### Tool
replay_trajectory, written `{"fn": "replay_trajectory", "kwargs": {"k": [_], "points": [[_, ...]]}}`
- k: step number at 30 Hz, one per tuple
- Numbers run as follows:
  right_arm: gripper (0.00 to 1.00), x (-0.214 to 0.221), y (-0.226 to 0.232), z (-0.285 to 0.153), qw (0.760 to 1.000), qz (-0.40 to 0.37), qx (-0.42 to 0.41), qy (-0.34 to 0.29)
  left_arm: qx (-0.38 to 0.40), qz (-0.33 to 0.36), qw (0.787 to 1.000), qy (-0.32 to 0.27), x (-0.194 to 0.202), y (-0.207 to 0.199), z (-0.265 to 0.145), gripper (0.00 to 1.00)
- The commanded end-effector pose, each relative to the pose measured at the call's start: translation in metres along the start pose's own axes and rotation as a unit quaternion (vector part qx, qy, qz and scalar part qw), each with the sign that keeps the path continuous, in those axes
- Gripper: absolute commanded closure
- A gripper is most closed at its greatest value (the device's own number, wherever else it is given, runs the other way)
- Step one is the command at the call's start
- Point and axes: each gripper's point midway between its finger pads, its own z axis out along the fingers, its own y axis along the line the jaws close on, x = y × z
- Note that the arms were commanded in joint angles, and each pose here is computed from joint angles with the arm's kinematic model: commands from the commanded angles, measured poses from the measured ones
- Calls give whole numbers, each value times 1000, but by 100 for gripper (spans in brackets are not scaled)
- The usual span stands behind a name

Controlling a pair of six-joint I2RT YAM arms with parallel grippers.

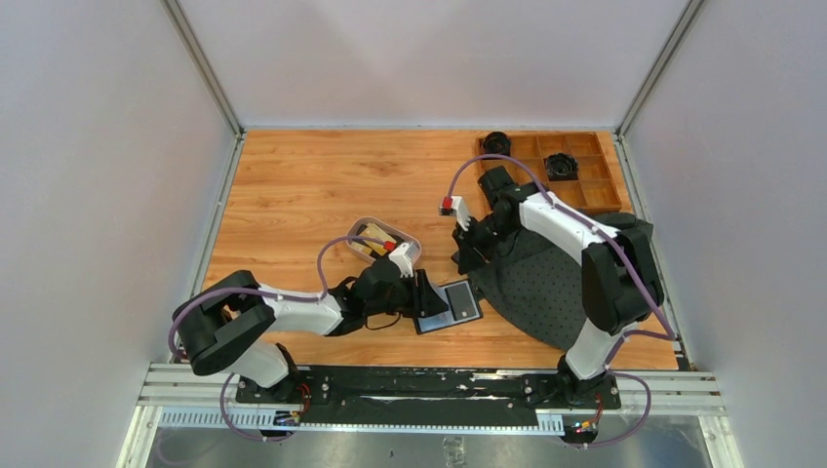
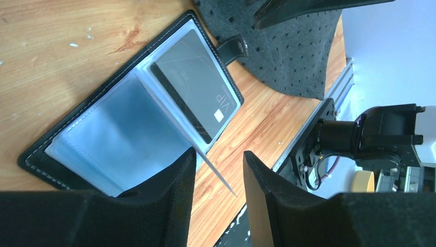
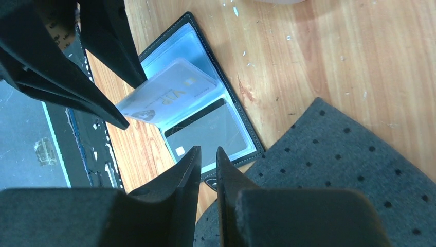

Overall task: Put the credit cards into the card holder
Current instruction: Turn over the card slot in the card holder.

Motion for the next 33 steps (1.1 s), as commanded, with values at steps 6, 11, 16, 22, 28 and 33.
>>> {"fn": "replay_trajectory", "kwargs": {"k": [6,11,16,22,28,33], "points": [[79,-10,7,-31,999,-7,9,-45,35,4,999,12,-10,-25,17,55],[79,-18,7,-55,996,-17,34,-77,42,3,999,28,-9,-30,29,53],[75,-24,12,-81,991,-54,64,-107,39,8,999,36,-9,-25,36,51],[70,-24,23,-109,974,-147,134,-107,66,28,997,9,-34,-42,17,51],[36,-45,47,-157,931,-246,228,-141,38,132,989,-53,-84,-65,-33,49],[20,-62,85,-153,934,-243,156,-212,-96,250,957,-111,-131,-45,-86,22]]}}
